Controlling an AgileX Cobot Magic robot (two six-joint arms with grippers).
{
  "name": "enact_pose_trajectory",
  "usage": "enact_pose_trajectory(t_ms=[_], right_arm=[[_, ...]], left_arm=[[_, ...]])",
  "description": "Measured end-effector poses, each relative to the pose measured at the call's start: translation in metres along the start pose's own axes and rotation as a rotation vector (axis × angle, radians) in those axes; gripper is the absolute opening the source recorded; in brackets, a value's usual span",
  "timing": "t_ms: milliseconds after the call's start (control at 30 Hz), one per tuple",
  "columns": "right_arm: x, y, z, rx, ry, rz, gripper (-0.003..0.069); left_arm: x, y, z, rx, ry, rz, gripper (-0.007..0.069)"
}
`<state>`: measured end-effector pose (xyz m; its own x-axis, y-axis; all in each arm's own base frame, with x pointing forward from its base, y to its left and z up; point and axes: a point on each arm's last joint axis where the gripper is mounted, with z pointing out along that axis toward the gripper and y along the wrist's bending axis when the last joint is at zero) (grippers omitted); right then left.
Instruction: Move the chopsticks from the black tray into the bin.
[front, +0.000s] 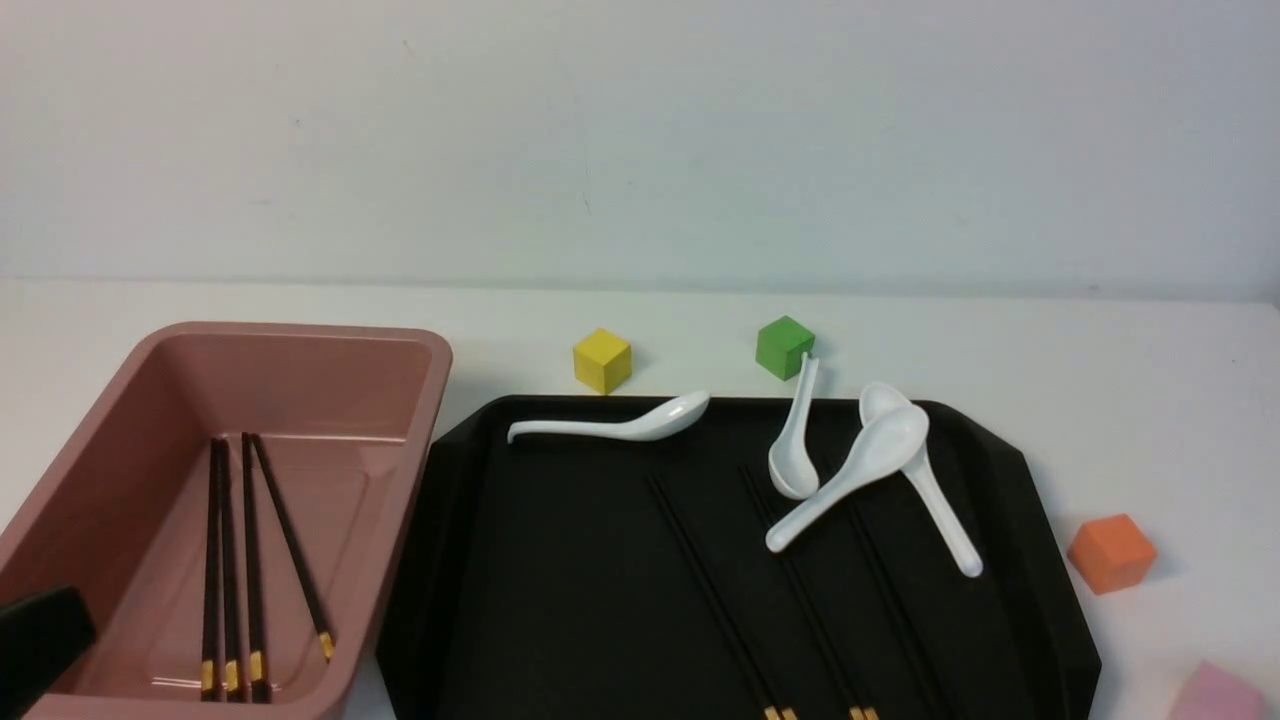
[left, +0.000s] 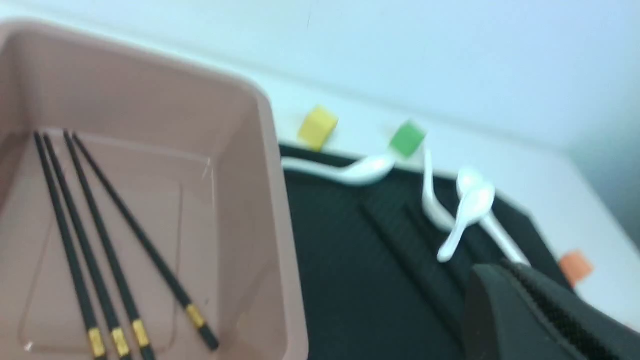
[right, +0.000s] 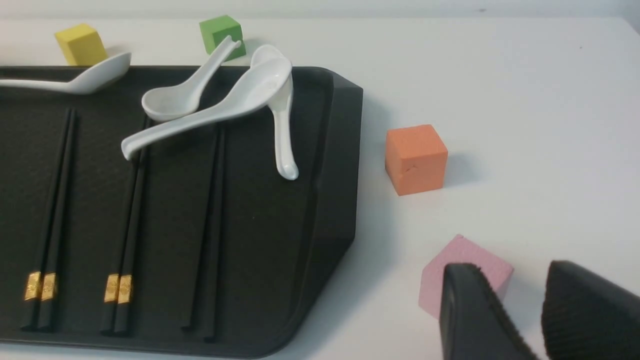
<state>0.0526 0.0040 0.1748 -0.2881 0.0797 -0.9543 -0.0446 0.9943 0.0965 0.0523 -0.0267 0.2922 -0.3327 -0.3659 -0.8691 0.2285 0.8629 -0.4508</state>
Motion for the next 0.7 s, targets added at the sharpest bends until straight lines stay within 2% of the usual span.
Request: enact_pose_trajectory(t_ms=[100, 200, 567, 700], right_arm=[[0.000, 0.000, 0.000, 0.000, 0.000, 0.000, 0.0240], [0.000, 0.000, 0.000, 0.000, 0.000, 0.000, 0.0240], [0.000, 0.000, 0.000, 0.000, 0.000, -0.001, 0.0240], [0.000, 0.000, 0.000, 0.000, 0.000, -0.001, 0.0240]], left_arm=[[0.006, 0.003, -0.008, 0.036, -0.087, -0.014, -0.0013], [0.009, 0.006, -0.010, 0.024, -0.135, -0.011, -0.0013], [0.011, 0.009, -0.009, -0.007, -0.143, 0.041, -0.0013], [0.027, 0.022, 0.001, -0.050, -0.117, 0.067, -0.0013]])
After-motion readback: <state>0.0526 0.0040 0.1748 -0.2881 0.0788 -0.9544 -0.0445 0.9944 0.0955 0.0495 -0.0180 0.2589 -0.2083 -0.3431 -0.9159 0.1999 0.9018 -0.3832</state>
